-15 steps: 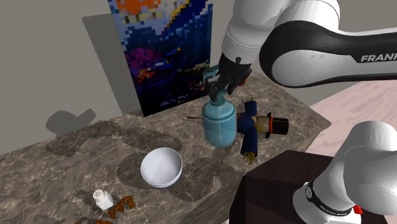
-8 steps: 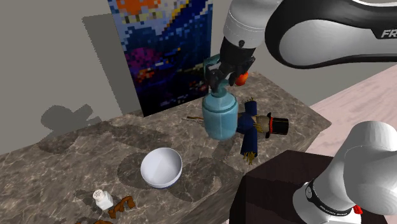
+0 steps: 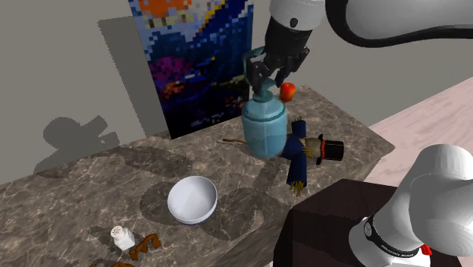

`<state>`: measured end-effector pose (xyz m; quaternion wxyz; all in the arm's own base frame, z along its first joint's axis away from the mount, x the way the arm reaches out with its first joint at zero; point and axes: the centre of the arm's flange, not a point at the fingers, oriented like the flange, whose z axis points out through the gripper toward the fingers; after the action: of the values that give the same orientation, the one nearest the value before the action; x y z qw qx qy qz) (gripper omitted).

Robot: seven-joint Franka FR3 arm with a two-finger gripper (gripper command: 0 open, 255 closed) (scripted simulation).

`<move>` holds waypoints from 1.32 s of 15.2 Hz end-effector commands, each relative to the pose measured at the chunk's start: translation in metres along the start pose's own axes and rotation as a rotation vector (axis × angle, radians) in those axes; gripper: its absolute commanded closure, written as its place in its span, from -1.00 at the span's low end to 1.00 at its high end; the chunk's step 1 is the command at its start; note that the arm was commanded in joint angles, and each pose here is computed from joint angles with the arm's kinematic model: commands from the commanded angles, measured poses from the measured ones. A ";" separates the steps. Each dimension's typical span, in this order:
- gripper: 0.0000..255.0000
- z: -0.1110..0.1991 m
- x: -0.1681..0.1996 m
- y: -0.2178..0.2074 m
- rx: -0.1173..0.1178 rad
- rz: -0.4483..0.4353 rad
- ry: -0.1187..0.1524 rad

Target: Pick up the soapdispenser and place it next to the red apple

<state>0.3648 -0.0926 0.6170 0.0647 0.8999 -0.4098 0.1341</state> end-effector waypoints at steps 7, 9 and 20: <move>1.00 -0.041 0.012 -0.001 0.000 0.000 0.001; 1.00 -0.051 0.016 -0.001 0.000 0.000 0.001; 1.00 -0.107 0.033 -0.001 0.000 0.000 0.001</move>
<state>0.3661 -0.0912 0.7222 0.0647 0.8999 -0.4098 0.1341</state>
